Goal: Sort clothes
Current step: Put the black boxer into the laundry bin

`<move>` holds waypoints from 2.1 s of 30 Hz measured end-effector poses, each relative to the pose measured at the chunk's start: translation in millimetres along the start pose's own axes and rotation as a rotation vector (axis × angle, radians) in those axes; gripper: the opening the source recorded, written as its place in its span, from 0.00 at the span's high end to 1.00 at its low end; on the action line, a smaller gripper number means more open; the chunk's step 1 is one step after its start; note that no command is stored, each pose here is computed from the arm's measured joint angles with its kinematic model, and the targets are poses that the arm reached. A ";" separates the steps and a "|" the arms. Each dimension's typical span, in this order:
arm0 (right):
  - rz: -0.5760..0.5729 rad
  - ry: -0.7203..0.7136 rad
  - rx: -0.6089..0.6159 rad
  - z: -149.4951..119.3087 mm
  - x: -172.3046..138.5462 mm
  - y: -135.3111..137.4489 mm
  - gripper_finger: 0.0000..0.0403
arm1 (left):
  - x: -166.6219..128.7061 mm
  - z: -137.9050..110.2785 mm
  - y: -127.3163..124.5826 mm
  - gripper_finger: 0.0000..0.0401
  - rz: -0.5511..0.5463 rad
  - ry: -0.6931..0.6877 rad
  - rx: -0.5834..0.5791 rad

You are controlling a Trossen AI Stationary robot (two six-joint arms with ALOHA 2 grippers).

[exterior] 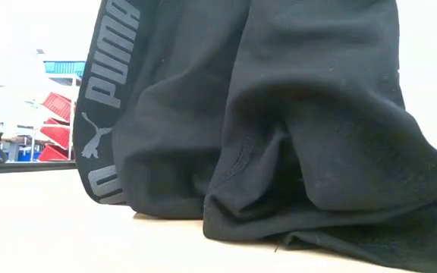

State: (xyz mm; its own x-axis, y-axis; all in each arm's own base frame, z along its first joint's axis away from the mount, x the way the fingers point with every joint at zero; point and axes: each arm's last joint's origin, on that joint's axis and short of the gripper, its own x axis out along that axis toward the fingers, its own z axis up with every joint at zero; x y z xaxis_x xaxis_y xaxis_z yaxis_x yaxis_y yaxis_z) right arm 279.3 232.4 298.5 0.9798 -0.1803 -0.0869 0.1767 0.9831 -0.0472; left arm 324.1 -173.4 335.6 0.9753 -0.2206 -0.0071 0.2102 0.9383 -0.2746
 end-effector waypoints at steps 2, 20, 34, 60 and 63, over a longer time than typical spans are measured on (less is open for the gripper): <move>0.000 0.002 0.000 -0.3 -0.1 0.0 0.48 | 0.1 0.1 0.5 0.99 0.001 0.000 0.000; 0.094 -0.003 -0.028 5.3 -16.4 7.2 1.00 | -2.4 -16.0 7.7 0.67 0.046 0.188 0.164; 0.348 0.023 0.002 23.0 -107.4 25.8 1.00 | -11.5 -24.5 -5.9 0.55 -0.066 0.293 0.123; 0.274 0.484 0.345 -44.3 -156.9 34.4 1.00 | 78.2 -192.4 -9.2 0.55 0.003 0.399 0.042; 0.270 0.486 0.345 -44.3 -155.0 34.0 1.00 | 82.6 -200.6 -11.6 0.55 0.003 0.414 0.048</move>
State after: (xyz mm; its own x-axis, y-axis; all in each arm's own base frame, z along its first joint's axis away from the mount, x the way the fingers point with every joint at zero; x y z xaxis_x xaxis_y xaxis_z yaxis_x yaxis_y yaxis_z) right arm 129.3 292.4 266.3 0.8539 0.1609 -0.4950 0.0295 0.9346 0.3545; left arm 388.7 -255.9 145.2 0.8684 -0.2973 -0.3969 0.2200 0.9482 -0.2290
